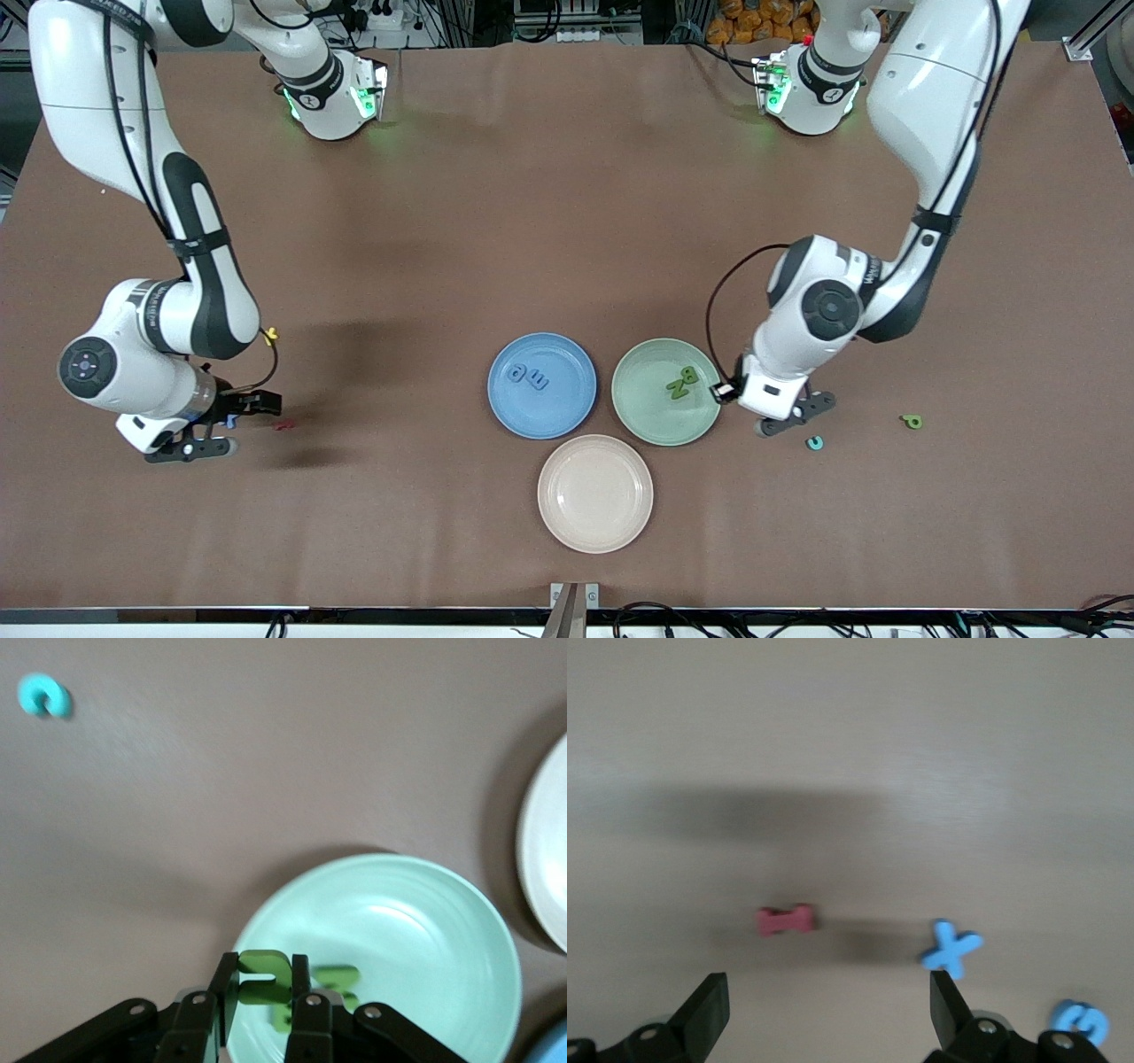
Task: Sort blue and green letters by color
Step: 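Drop the u on the green plate while the right gripper reaches the X, then grasp the blue X with the right gripper while the left gripper returns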
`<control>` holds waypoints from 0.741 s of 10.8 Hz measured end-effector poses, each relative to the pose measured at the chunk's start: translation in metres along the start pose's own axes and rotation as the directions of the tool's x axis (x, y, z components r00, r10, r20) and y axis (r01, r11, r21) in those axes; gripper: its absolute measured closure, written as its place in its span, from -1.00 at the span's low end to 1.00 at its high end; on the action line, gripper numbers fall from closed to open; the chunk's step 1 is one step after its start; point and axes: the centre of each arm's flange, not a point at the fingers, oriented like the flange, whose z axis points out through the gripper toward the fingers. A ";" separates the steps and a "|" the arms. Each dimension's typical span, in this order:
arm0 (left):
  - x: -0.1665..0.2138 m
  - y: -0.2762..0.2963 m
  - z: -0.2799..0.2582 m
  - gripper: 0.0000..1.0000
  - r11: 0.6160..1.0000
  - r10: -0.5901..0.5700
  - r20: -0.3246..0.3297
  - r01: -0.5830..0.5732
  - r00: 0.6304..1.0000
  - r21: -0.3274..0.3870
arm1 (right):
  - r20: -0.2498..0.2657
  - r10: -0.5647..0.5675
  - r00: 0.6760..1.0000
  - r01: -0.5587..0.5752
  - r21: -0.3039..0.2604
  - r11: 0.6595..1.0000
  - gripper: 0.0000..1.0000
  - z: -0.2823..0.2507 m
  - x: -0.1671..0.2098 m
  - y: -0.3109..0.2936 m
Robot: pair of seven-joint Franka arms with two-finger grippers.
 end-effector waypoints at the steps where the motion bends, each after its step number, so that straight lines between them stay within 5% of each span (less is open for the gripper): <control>1: -0.015 0.015 0.003 0.44 1.000 -0.022 0.005 0.022 1.000 -0.001 | -0.010 0.062 0.998 -0.062 -0.002 0.998 -1.00 0.002 -0.003 0.018; 4: -0.044 0.043 0.020 0.37 0.999 -0.041 0.018 0.040 0.999 0.010 | -0.065 0.293 0.954 -0.294 -0.002 0.956 -1.00 0.007 -0.006 0.051; 8: -0.031 0.033 0.025 -0.63 0.999 -0.010 0.007 0.009 1.000 0.040 | -0.070 0.442 0.894 -0.443 -0.006 0.896 -1.00 0.055 -0.017 0.086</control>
